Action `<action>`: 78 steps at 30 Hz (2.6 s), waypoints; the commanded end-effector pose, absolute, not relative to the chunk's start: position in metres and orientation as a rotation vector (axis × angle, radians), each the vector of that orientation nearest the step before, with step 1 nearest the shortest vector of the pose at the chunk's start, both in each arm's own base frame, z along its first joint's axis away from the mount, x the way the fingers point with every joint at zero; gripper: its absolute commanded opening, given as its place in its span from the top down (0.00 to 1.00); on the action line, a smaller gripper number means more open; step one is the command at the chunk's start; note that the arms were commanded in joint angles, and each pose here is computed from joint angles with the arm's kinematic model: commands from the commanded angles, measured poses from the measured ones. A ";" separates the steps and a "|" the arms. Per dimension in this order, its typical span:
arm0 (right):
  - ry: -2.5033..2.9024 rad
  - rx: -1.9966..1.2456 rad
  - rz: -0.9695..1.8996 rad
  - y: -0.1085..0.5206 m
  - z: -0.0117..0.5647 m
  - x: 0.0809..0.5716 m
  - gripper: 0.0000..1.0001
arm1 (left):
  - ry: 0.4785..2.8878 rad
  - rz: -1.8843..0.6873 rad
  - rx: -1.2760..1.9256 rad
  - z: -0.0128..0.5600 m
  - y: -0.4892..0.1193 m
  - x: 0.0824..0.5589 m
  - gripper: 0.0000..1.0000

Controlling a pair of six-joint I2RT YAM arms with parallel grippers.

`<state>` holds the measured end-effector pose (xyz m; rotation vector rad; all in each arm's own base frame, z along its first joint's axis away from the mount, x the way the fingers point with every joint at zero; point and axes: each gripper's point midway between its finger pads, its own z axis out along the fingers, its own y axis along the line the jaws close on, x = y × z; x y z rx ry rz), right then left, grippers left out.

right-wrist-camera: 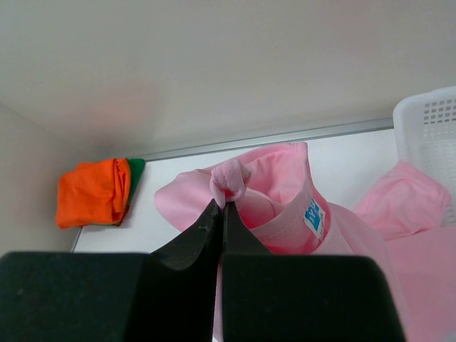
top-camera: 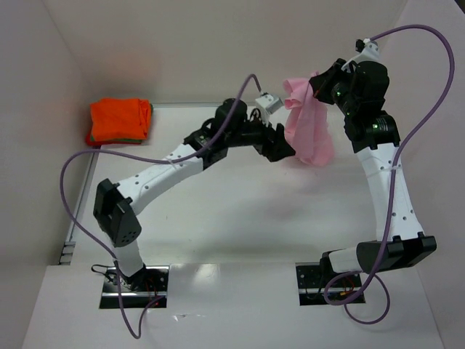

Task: Fold and stack the t-shirts
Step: Move the tshirt to the center of the board

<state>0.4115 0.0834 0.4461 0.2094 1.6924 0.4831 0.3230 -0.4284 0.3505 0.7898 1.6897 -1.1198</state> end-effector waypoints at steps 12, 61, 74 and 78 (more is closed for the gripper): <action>1.643 0.143 0.505 0.093 0.457 0.416 1.00 | 1.694 -1.097 0.796 0.291 -0.487 0.349 0.12; 1.462 0.145 0.685 0.112 0.494 0.426 1.00 | 1.262 -0.158 0.062 0.612 -0.107 0.366 1.00; 1.498 -0.034 0.866 0.145 0.491 0.354 1.00 | 1.215 -0.102 0.006 0.629 -0.082 0.341 1.00; 1.393 -0.104 0.977 0.162 0.534 0.308 1.00 | 1.198 -0.114 -0.005 0.639 -0.075 0.323 1.00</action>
